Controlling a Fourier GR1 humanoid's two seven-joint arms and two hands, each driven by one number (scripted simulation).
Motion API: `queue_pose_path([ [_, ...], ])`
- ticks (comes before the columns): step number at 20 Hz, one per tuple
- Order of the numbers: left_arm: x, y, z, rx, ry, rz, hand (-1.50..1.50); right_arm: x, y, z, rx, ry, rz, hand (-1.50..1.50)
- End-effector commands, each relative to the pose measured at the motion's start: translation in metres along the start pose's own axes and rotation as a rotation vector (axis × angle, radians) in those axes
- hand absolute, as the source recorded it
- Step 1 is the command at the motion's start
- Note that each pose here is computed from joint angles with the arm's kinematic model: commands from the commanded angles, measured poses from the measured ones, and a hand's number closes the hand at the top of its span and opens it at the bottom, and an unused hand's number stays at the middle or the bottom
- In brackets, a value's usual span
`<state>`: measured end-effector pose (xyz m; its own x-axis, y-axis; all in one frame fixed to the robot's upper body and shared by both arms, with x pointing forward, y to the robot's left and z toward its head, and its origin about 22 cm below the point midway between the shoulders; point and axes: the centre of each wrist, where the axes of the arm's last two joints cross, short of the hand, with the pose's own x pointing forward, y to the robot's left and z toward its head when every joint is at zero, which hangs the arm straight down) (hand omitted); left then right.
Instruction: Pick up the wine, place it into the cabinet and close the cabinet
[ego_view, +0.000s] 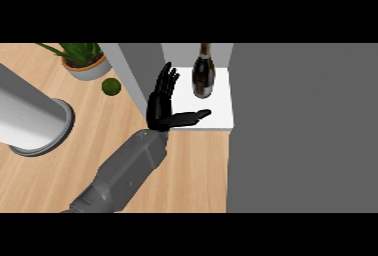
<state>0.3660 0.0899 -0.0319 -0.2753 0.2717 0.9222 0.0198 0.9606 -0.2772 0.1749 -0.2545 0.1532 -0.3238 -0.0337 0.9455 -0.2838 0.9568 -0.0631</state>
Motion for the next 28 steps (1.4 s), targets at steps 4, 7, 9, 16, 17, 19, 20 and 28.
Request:
queue_pose_path([
  [4, 0.029, 0.010, 0.034, -0.099, 0.001, 0.017, -1.50, -0.005, 0.003, 0.003, -0.013, 0.026, -0.002, -1.50],
  [7, 0.041, -0.012, 0.060, -0.154, 0.009, 0.006, -1.50, 0.003, 0.006, 0.007, 0.003, -0.001, 0.004, -1.50],
  [9, 0.071, 0.015, 0.058, -0.200, 0.013, 0.030, -1.50, 0.000, 0.006, -0.001, -0.009, -0.006, 0.000, -1.50],
  [16, 0.122, 0.012, 0.113, -0.178, 0.004, 0.056, -1.50, 0.009, 0.015, 0.005, 0.022, -0.012, 0.010, -1.50],
  [17, 0.133, 0.005, 0.123, -0.173, 0.000, 0.064, -1.50, 0.007, 0.000, 0.000, -0.004, -0.023, -0.002, -1.50],
  [19, 0.135, 0.014, 0.136, -0.169, -0.018, 0.074, -1.50, 0.015, 0.000, 0.006, 0.009, -0.010, 0.023, -1.50],
  [20, 0.145, 0.018, 0.147, -0.184, 0.007, 0.070, -1.50, 0.017, 0.010, -0.004, 0.026, 0.000, 0.037, -1.50],
  [28, 0.167, 0.039, 0.165, -0.097, -0.056, -0.003, -1.50, 0.016, 0.011, -0.005, 0.378, 0.098, 0.161, 1.50],
])
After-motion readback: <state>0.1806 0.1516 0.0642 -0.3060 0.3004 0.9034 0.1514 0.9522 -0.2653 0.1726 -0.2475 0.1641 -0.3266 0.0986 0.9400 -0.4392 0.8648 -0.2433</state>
